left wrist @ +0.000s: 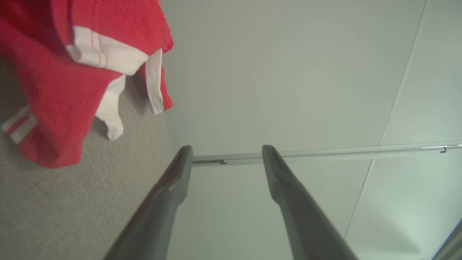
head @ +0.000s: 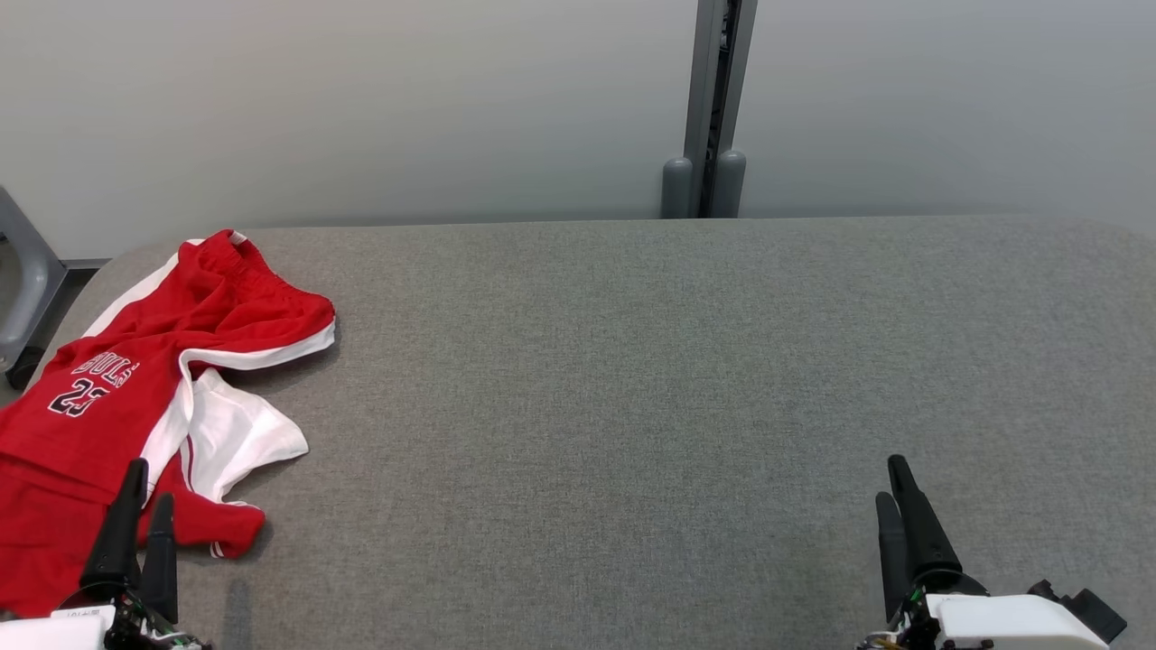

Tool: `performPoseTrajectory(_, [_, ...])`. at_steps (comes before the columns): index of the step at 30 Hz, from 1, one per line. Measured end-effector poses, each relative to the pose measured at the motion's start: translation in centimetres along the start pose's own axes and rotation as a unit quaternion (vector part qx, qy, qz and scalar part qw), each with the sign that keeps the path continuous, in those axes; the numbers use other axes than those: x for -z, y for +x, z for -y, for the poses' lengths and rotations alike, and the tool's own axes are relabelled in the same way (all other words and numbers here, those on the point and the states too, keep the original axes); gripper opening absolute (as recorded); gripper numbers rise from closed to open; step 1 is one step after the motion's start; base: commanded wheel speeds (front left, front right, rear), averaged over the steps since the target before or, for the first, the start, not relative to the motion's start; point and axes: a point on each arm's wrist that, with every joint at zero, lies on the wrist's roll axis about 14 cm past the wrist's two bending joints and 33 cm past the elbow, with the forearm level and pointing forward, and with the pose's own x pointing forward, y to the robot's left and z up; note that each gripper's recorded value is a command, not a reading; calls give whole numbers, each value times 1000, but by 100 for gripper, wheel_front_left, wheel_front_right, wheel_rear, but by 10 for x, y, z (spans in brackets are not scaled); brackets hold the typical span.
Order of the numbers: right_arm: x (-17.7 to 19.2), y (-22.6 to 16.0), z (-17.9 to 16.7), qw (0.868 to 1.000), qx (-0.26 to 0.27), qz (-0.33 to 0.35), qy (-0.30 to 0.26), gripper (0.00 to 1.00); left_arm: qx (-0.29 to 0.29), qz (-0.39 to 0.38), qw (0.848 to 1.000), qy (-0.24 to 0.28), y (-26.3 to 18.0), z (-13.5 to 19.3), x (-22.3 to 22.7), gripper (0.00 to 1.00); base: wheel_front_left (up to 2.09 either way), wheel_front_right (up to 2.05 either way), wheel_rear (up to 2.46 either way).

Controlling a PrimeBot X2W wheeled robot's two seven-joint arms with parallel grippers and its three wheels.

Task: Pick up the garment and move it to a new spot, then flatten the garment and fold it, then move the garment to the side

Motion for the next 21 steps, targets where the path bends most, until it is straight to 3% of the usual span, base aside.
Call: performPoseTrajectory(21, [-13,12,-35,995,-62,20,-74,100,-1,26,993,116,10,9,10,100,0,0,0])
